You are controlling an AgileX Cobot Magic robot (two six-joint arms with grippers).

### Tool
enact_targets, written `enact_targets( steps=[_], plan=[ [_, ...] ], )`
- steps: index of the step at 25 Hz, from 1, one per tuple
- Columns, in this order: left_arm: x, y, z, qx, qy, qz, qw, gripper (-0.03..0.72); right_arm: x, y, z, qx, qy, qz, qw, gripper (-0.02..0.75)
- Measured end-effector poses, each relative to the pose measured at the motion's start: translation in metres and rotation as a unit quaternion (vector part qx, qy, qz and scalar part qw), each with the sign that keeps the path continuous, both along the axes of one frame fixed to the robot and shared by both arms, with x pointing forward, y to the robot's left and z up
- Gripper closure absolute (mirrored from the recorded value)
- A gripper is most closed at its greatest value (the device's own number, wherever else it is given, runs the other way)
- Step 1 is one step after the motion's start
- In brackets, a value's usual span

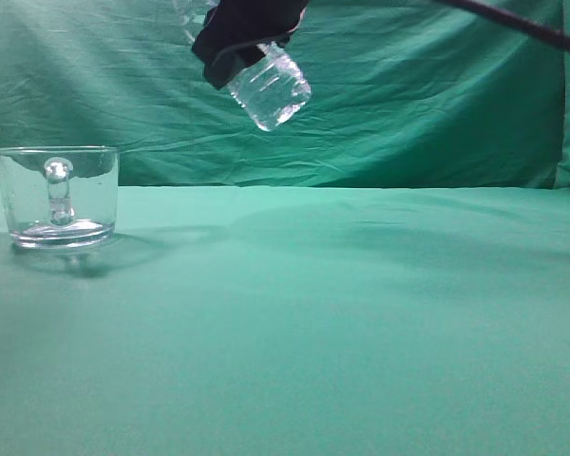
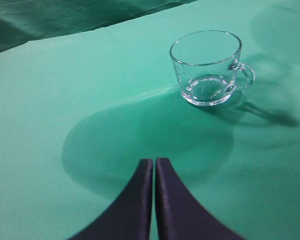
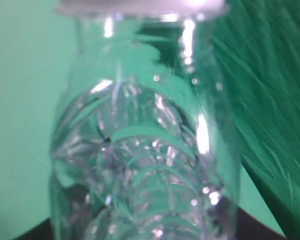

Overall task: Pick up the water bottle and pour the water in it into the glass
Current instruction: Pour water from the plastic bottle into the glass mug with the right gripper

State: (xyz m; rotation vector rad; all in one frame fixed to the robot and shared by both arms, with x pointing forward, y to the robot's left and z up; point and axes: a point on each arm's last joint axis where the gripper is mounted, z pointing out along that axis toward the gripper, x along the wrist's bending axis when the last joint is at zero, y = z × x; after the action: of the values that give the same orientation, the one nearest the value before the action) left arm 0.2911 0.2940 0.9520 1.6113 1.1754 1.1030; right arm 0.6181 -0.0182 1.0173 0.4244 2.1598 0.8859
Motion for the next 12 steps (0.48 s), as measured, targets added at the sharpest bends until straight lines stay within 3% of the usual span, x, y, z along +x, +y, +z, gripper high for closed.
enact_targets(
  steps=[12],
  plan=[
    [0.0,0.0,0.0,0.0,0.0,0.0,1.0,0.688,0.011,0.044,-0.051,-0.078,-0.034,0.077,0.993,0.423]
  ],
)
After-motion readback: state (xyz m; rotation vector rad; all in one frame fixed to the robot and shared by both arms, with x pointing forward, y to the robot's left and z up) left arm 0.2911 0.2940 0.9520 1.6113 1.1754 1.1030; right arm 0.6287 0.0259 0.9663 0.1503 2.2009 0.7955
